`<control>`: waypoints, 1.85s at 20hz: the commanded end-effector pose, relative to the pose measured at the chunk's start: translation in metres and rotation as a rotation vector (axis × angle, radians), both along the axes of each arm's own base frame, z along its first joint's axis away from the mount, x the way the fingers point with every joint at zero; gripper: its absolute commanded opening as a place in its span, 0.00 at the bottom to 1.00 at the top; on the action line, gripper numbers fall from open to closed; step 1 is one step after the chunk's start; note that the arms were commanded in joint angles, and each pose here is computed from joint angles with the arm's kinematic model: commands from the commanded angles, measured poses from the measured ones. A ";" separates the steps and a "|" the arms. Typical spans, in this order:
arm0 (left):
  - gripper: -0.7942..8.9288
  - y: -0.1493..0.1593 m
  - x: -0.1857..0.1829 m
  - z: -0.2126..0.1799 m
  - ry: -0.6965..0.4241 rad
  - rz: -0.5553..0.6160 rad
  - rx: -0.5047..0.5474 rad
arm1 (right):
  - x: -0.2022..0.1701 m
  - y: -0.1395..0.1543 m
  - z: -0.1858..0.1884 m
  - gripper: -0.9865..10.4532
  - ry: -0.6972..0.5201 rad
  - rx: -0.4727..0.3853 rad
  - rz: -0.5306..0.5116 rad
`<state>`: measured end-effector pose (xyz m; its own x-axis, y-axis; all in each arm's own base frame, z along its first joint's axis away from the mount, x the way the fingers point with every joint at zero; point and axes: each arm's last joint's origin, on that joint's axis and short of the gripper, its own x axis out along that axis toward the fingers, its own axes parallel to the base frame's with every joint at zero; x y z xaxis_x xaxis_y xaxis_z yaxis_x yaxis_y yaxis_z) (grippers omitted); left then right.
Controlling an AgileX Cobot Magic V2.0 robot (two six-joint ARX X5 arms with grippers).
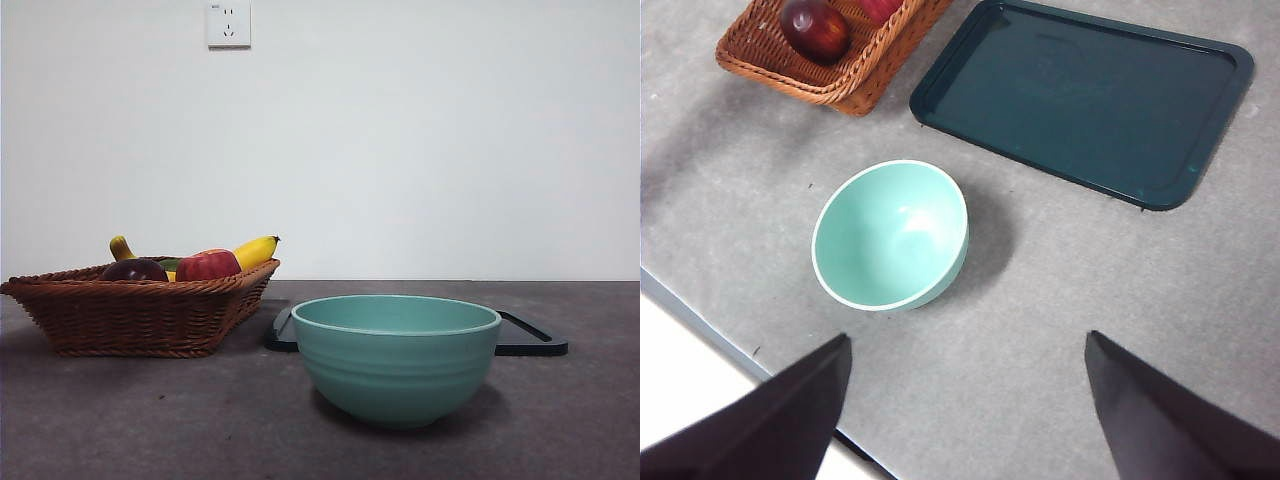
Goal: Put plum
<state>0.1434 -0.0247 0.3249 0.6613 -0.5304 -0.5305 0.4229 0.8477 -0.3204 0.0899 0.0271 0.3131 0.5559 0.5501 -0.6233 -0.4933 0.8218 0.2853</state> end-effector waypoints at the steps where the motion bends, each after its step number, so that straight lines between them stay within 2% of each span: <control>1: 0.53 -0.006 0.028 0.007 0.013 0.005 0.029 | 0.000 0.001 0.006 0.41 -0.019 0.013 0.000; 5: 0.53 -0.022 0.077 0.003 0.089 0.013 0.112 | 0.001 0.001 0.006 0.41 -0.022 0.014 0.000; 11: 0.53 -0.049 0.137 -0.025 0.187 0.013 0.274 | 0.001 0.001 0.006 0.41 -0.023 0.014 -0.001; 15: 0.53 -0.064 0.164 -0.053 0.223 0.000 0.312 | 0.001 0.001 0.006 0.41 -0.021 0.016 -0.002; 19: 0.53 -0.072 0.181 -0.081 0.256 0.007 0.405 | 0.001 0.001 0.006 0.41 -0.022 0.016 -0.002; 29: 0.52 -0.077 0.200 -0.121 0.323 -0.013 0.438 | 0.001 0.001 0.006 0.41 -0.021 0.016 -0.003; 30: 0.51 -0.077 0.200 -0.121 0.324 -0.014 0.438 | 0.001 0.001 0.006 0.41 -0.022 0.016 -0.003; 33: 0.37 -0.078 0.200 -0.121 0.321 -0.013 0.437 | 0.001 0.001 0.006 0.41 -0.022 0.016 -0.003; 35: 0.31 -0.078 0.200 -0.121 0.322 -0.013 0.437 | 0.001 0.001 0.006 0.41 -0.022 0.016 -0.003; 37: 0.30 -0.077 0.200 -0.120 0.320 -0.013 0.437 | 0.001 0.001 0.006 0.41 -0.022 0.016 -0.003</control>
<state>0.3373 -0.0992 0.2043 0.4177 -0.2227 -0.8808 0.3636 0.9294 -0.0626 0.0903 0.0272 0.3135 0.5596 0.5503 -0.6198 -0.4893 0.8229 0.2888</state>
